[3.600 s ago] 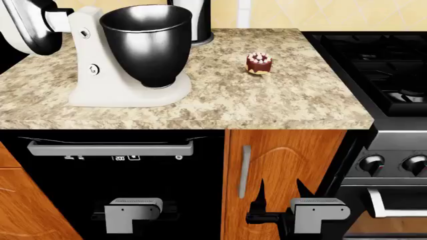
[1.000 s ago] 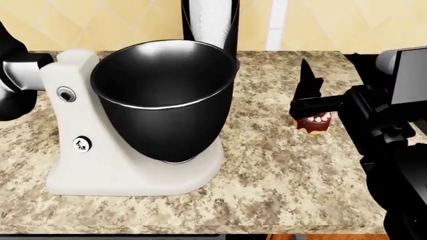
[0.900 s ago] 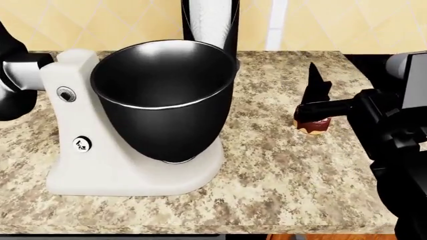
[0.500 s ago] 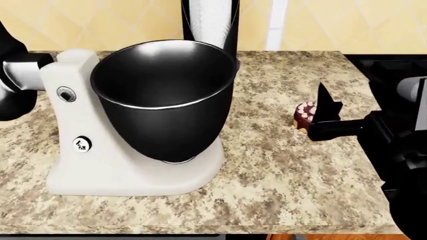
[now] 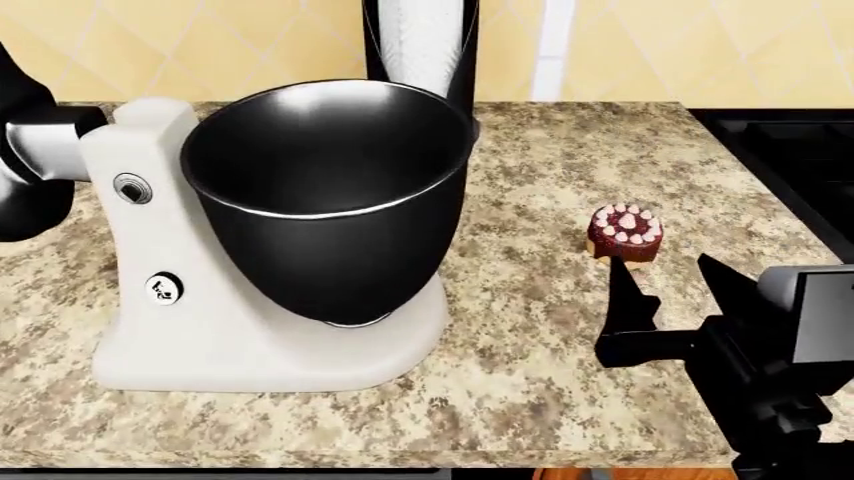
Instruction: Place the cake in the stand mixer bowl.
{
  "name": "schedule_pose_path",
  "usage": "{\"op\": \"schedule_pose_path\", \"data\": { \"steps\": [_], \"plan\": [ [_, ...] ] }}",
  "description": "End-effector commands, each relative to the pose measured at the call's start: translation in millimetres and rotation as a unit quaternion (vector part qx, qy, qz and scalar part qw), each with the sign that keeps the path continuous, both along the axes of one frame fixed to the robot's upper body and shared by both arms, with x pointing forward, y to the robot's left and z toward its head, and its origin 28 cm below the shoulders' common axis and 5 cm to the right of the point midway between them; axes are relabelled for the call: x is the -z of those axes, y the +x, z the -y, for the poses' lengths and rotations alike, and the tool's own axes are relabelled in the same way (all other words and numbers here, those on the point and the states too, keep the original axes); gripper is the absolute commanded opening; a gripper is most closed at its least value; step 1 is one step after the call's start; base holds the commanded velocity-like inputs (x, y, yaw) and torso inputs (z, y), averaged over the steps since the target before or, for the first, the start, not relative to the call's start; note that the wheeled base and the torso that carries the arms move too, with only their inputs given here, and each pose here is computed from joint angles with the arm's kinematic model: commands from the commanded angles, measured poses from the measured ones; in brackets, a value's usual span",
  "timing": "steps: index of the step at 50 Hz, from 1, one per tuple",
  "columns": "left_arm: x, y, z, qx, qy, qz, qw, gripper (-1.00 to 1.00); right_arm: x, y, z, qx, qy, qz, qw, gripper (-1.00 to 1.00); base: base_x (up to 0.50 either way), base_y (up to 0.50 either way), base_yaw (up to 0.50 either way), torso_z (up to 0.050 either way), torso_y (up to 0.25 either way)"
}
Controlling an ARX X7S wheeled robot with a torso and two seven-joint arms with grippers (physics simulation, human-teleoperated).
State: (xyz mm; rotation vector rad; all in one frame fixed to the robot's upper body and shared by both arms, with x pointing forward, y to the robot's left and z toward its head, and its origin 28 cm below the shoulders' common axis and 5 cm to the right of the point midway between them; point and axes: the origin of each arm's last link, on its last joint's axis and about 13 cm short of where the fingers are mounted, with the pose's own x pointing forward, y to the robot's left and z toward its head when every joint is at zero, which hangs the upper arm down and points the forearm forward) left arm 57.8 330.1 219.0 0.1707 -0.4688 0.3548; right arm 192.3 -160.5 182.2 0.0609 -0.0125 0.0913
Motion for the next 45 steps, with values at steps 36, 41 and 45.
{"op": "schedule_pose_path", "data": {
  "steps": [36, 41, 45],
  "plan": [
    [2, 3, 2.3, 0.000, -0.003, -0.004, 1.000, 1.00, 21, 46, 0.1, 0.051, -0.031, -0.011, 0.998, 1.00, 0.00, 0.00, 0.00, 0.000, 0.000],
    [2, 4, 2.7, 0.000, -0.003, -0.006, 1.000, 1.00, 20, 46, -3.1, 0.041, -0.031, -0.007, 0.999, 1.00, 0.00, 0.00, 0.00, 0.000, 0.000],
    [2, 3, 2.0, 0.000, -0.003, -0.005, 1.000, 1.00, 20, 47, -3.8, 0.037, -0.032, -0.007, 0.999, 1.00, 0.00, 0.00, 0.00, 0.000, 0.000]
  ]
}}
